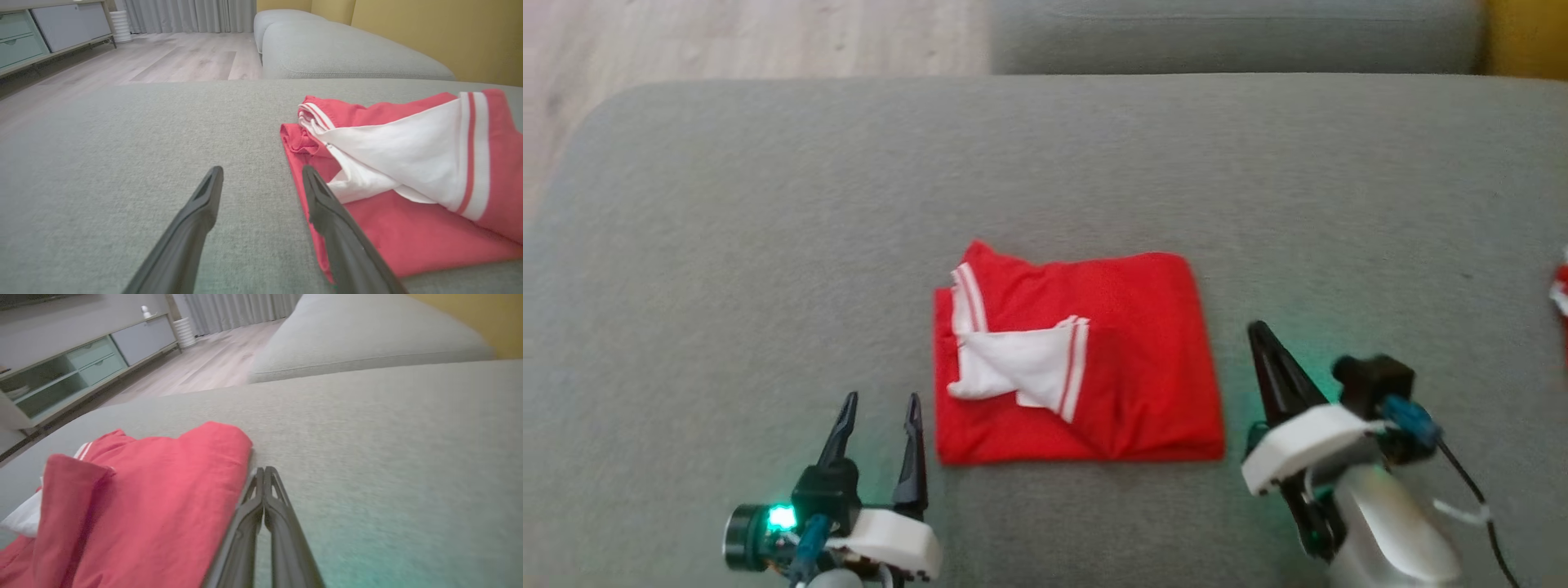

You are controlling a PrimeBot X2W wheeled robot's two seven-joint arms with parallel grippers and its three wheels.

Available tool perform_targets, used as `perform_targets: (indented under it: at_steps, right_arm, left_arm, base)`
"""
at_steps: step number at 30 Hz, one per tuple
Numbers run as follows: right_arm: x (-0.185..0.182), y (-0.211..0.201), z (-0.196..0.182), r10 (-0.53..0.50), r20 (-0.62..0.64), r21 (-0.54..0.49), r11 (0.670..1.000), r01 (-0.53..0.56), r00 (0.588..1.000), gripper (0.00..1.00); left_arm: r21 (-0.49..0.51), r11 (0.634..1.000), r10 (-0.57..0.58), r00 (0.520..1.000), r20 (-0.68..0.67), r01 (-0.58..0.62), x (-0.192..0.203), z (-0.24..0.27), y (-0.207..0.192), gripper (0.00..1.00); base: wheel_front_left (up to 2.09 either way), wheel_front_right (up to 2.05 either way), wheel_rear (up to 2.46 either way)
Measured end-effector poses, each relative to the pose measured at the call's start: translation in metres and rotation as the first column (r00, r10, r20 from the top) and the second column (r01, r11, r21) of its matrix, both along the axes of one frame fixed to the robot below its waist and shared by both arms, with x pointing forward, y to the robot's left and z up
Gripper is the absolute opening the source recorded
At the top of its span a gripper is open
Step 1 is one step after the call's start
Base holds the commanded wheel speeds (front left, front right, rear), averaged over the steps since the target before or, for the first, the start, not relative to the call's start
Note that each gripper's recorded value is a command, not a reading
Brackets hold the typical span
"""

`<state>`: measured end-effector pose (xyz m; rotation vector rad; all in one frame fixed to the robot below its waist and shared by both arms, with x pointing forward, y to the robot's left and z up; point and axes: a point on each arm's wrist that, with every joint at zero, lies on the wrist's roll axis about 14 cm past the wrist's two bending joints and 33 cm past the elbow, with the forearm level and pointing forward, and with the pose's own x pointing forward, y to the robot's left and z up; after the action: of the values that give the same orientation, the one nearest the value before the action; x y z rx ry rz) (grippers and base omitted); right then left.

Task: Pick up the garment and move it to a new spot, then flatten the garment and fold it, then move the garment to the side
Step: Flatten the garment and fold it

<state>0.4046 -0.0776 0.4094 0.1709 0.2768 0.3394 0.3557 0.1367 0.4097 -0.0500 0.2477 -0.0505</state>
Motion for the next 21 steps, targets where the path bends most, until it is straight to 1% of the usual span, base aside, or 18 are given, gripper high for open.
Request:
perform_targets:
  at_steps: [4,7,8,10,12,14,15,17,18,21]
  right_arm:
    - [0.011,0.042,0.0,0.136,0.004,-0.018,0.991,-0.136,0.991,0.0]
    - [0.007,0.078,-0.004,0.255,-0.004,-0.032,0.966,-0.255,0.967,0.0]
    - [0.002,0.092,-0.006,0.301,-0.009,-0.033,0.953,-0.301,0.954,0.0]
    - [-0.014,0.121,-0.009,0.4,-0.023,-0.014,0.916,-0.401,0.916,0.0]
    - [-0.037,0.148,-0.012,0.499,-0.036,0.01,0.867,-0.499,0.866,0.0]
    - [-0.055,0.167,-0.01,0.561,-0.039,0.048,0.828,-0.559,0.827,0.0]
    - [-0.061,0.172,-0.008,0.576,-0.04,0.065,0.817,-0.573,0.817,0.0]
    - [-0.063,0.174,-0.004,0.578,-0.036,0.084,0.815,-0.574,0.815,0.0]
    - [-0.06,0.172,0.0,0.569,-0.027,0.09,0.82,-0.565,0.822,0.0]
    - [-0.04,0.158,0.013,0.519,0.01,0.087,0.851,-0.518,0.855,0.0]
  left_arm:
    - [-0.002,0.999,0.046,0.999,-0.013,-0.046,-0.008,-0.003,0.014,1.0]
    - [0.0,0.996,0.093,0.995,-0.025,-0.093,-0.016,-0.005,0.027,1.0]
    - [0.002,0.994,0.11,0.994,-0.028,-0.11,-0.018,-0.006,0.032,1.0]
    - [0.006,0.99,0.139,0.99,-0.033,-0.139,-0.023,-0.007,0.04,1.0]
    - [0.009,0.987,0.161,0.986,-0.039,-0.16,-0.027,-0.008,0.046,1.0]
    - [0.011,0.985,0.173,0.984,-0.042,-0.173,-0.028,-0.009,0.05,1.0]
    - [0.011,0.984,0.178,0.983,-0.044,-0.178,-0.028,-0.01,0.051,1.0]
    - [0.013,0.984,0.18,0.983,-0.042,-0.18,-0.026,-0.009,0.051,1.0]
    - [0.011,0.985,0.172,0.984,-0.04,-0.171,-0.024,-0.009,0.049,1.0]
    - [0.005,0.99,0.139,0.99,-0.035,-0.139,-0.018,-0.008,0.039,1.0]
  base:
    - [0.0,0.0,0.0]
    - [0.0,0.0,0.0]
    - [0.0,0.0,0.0]
    - [0.0,0.0,0.0]
    - [0.0,0.0,0.0]
    - [0.0,0.0,0.0]
    - [0.0,0.0,0.0]
    - [0.0,0.0,0.0]
    - [0.0,0.0,0.0]
    - [0.0,0.0,0.0]
